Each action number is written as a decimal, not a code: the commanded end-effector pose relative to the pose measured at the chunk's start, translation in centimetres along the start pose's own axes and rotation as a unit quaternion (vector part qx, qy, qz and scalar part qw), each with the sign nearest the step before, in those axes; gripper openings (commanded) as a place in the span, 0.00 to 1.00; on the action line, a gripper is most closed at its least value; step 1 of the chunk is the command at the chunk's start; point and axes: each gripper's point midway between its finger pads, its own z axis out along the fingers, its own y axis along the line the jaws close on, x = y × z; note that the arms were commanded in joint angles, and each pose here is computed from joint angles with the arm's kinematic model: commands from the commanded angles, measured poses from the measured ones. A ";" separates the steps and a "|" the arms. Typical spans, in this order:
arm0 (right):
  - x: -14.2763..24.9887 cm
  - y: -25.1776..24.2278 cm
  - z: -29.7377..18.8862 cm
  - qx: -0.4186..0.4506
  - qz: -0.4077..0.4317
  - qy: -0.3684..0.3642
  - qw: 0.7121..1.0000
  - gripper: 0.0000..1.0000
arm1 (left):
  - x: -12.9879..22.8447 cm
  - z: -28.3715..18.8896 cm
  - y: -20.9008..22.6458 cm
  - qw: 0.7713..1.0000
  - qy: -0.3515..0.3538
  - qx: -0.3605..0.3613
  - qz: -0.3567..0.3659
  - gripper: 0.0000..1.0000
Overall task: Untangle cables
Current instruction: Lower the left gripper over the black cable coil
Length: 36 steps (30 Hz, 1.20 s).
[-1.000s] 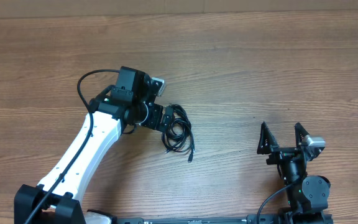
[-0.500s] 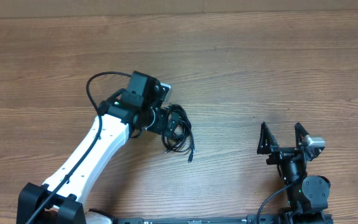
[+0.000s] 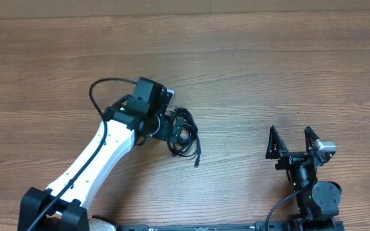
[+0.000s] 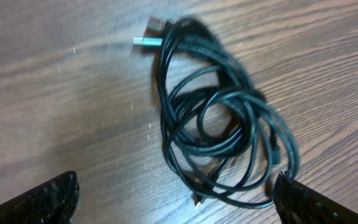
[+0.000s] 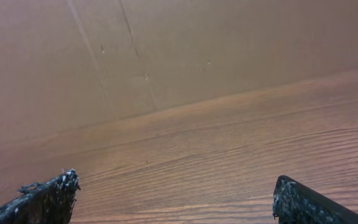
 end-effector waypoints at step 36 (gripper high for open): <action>0.2 0.0 0.0 -0.003 0.002 -0.001 1.000 1.00 | 1.9 3.3 -0.2 0.997 -0.008 -0.030 -0.074 1.00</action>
